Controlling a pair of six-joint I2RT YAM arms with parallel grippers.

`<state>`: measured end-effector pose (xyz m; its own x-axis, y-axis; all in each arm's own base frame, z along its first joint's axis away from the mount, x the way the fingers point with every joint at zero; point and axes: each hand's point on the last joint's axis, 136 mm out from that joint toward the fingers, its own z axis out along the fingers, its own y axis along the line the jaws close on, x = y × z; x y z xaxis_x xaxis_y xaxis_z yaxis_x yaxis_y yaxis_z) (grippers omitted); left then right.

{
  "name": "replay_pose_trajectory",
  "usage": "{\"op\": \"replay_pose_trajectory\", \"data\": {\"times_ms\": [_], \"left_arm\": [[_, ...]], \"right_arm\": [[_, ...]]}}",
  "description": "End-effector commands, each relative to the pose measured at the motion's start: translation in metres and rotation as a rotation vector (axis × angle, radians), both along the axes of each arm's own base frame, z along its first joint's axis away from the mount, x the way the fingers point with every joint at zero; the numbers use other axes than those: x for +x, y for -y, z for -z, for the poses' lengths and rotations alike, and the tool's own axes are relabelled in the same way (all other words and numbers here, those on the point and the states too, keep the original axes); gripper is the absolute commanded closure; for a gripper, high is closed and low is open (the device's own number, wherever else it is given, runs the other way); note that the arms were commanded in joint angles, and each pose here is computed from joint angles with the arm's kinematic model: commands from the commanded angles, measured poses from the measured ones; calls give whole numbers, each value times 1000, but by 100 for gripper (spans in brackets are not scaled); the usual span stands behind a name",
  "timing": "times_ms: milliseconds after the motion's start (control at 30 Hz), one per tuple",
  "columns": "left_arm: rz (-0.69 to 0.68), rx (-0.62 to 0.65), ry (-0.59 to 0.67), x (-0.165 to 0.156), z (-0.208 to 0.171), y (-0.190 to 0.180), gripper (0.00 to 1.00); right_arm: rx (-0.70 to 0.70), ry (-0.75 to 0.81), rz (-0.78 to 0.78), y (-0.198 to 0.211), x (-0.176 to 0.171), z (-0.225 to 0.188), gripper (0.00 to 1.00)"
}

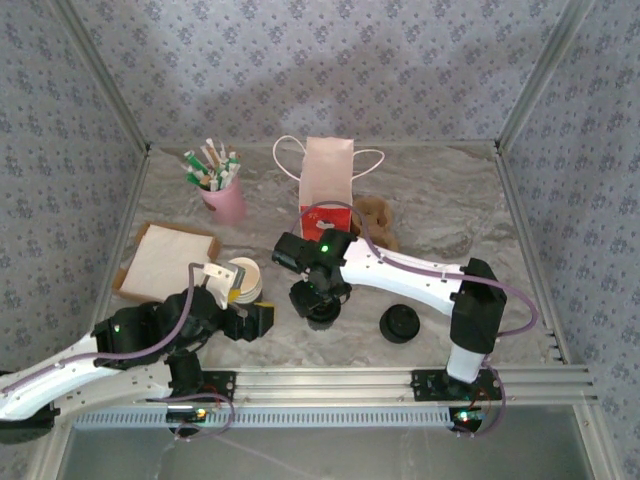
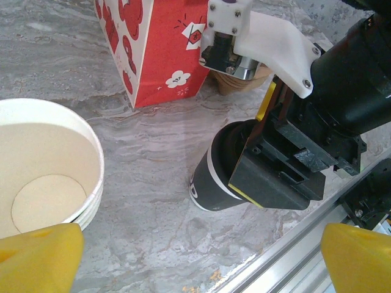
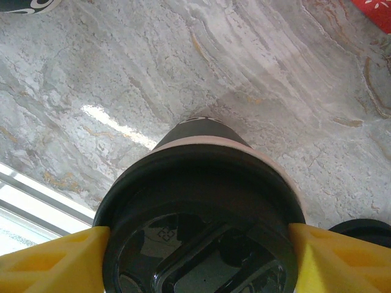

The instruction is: Pack the takeout coffee

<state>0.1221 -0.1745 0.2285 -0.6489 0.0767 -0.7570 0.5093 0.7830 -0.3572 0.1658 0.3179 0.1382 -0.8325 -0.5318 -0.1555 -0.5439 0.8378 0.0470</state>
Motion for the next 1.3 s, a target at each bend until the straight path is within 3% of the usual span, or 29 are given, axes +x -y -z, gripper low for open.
{"op": "replay_pose_trajectory", "data": {"times_ms": [0, 433, 1267], "left_arm": [[20, -5, 2, -2, -2, 4, 1], [24, 0, 1, -2, -1, 7, 1], [24, 3, -3, -1, 2, 10, 1]], "right_arm": [[11, 26, 9, 5, 2, -12, 27], [22, 51, 16, 8, 5, -24, 27], [10, -5, 5, 4, -3, 5, 27]]}}
